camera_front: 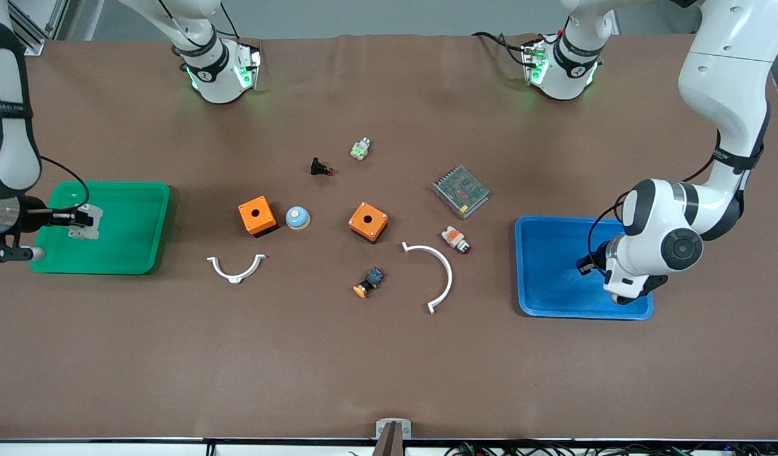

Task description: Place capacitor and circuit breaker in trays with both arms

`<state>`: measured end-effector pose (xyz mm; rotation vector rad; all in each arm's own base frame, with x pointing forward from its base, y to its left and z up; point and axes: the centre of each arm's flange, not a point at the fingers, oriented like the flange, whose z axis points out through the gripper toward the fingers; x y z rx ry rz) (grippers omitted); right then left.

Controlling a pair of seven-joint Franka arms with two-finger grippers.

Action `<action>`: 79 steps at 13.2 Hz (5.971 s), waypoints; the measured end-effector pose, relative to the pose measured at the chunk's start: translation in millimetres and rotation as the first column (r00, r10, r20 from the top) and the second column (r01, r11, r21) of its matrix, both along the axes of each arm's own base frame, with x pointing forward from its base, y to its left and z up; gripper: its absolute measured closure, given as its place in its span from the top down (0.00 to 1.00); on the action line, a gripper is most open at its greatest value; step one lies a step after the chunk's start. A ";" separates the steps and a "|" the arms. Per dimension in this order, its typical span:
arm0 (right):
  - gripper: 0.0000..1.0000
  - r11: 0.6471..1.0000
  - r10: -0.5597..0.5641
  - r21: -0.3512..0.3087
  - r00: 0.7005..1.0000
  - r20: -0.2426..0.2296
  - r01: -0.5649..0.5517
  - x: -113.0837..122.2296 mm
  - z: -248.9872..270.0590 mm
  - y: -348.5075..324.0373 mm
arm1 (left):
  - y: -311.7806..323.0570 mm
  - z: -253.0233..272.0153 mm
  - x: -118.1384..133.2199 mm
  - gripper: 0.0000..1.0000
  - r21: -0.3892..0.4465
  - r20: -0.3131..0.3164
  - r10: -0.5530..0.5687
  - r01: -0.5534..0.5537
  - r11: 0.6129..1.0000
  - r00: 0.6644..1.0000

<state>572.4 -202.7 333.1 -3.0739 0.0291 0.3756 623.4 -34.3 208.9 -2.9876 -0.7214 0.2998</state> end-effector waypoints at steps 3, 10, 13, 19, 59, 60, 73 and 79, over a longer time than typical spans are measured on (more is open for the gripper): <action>0.40 0.999 0.006 -0.041 1.000 0.015 -0.006 -1.9 -33.9 -20.6 | -2.4 7.7 6.5 0.72 -0.004 0.021 -0.004 0.004 1.000 1.000; 0.40 0.998 0.024 -0.067 0.994 0.103 -0.017 -31.6 -75.5 -54.9 | -33.3 165.2 38.1 1.00 0.011 0.247 -0.104 0.104 0.994 0.963; 0.40 0.997 0.031 -0.072 0.992 0.123 -0.022 -45.6 -102.0 -47.3 | -31.4 256.2 31.9 1.00 0.061 0.269 -0.244 0.236 0.970 0.932; 0.48 0.998 0.003 -0.062 0.994 0.106 0.003 -62.8 -115.8 -55.3 | -24.9 355.7 11.6 1.00 0.113 0.261 -0.409 0.393 0.913 0.875; 1.00 0.994 -0.010 -0.097 0.942 0.336 0.046 6.5 288.0 138.6 | -49.3 421.4 -98.3 1.00 0.019 0.219 -0.493 0.502 0.865 0.842; 1.00 0.994 -0.010 -0.098 0.939 0.345 0.046 7.1 292.1 138.6 | -48.9 421.5 -98.2 1.00 0.019 0.219 -0.492 0.501 0.865 0.842; 1.00 0.997 -0.015 -0.061 0.932 0.363 0.040 10.0 299.9 147.0 | -46.8 421.8 -97.8 1.00 0.019 0.221 -0.489 0.497 0.867 0.844; 1.00 0.998 -0.027 -0.041 0.931 0.363 0.045 9.8 299.8 146.0 | -47.2 421.8 -97.9 1.00 0.019 0.221 -0.489 0.498 0.867 0.844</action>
